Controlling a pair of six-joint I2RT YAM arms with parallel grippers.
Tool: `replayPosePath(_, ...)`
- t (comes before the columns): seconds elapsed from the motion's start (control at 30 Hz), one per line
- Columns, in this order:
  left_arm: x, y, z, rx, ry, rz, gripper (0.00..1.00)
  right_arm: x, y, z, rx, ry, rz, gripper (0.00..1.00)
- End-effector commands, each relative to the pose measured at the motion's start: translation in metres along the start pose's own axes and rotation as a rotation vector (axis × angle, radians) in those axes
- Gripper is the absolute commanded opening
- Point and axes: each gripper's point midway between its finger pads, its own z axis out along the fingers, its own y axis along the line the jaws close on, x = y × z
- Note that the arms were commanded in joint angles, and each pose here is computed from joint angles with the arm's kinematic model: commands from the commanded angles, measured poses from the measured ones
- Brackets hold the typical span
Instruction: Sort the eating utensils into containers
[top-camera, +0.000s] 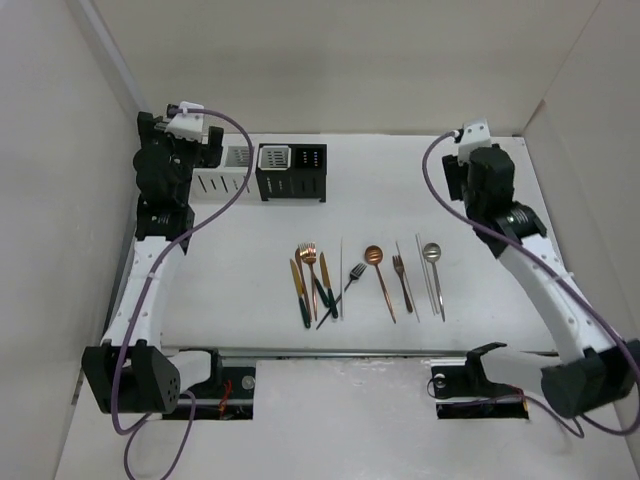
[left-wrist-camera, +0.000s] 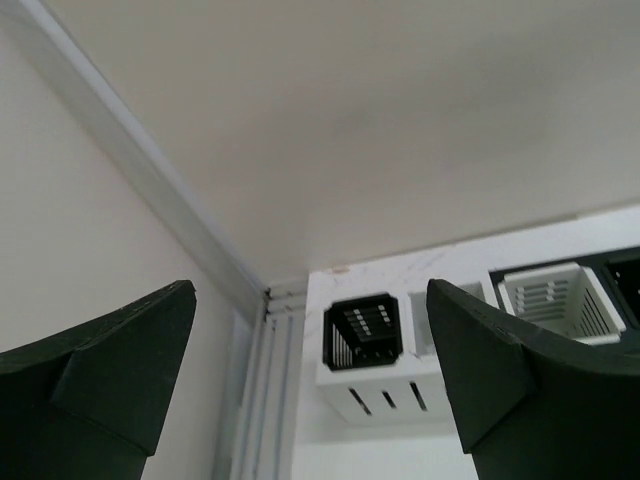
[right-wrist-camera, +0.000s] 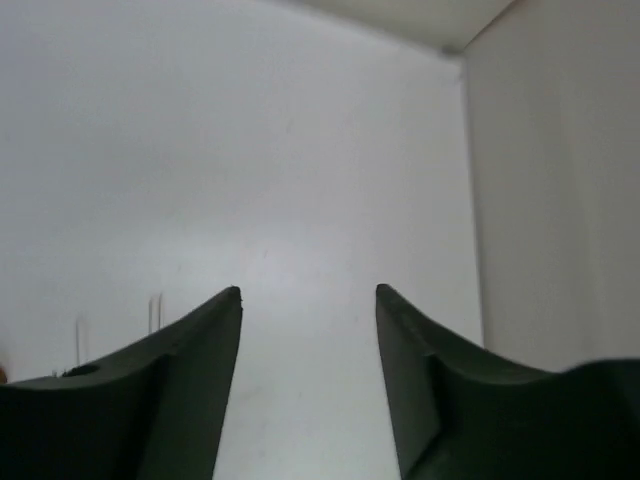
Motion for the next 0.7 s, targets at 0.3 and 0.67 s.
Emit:
replayPosePath(0.3,0.048,-0.043,-0.033,0.146,0.23,-0.184,1.0,0.181,0.102,-0.013,-0.4,0.806,0.115,0.36)
replayPosePath(0.67,0.053,-0.031,-0.047,0.078,0.228,-0.156,1.0,0.245,0.136,-0.006,-0.443,1.077,0.053,0.41)
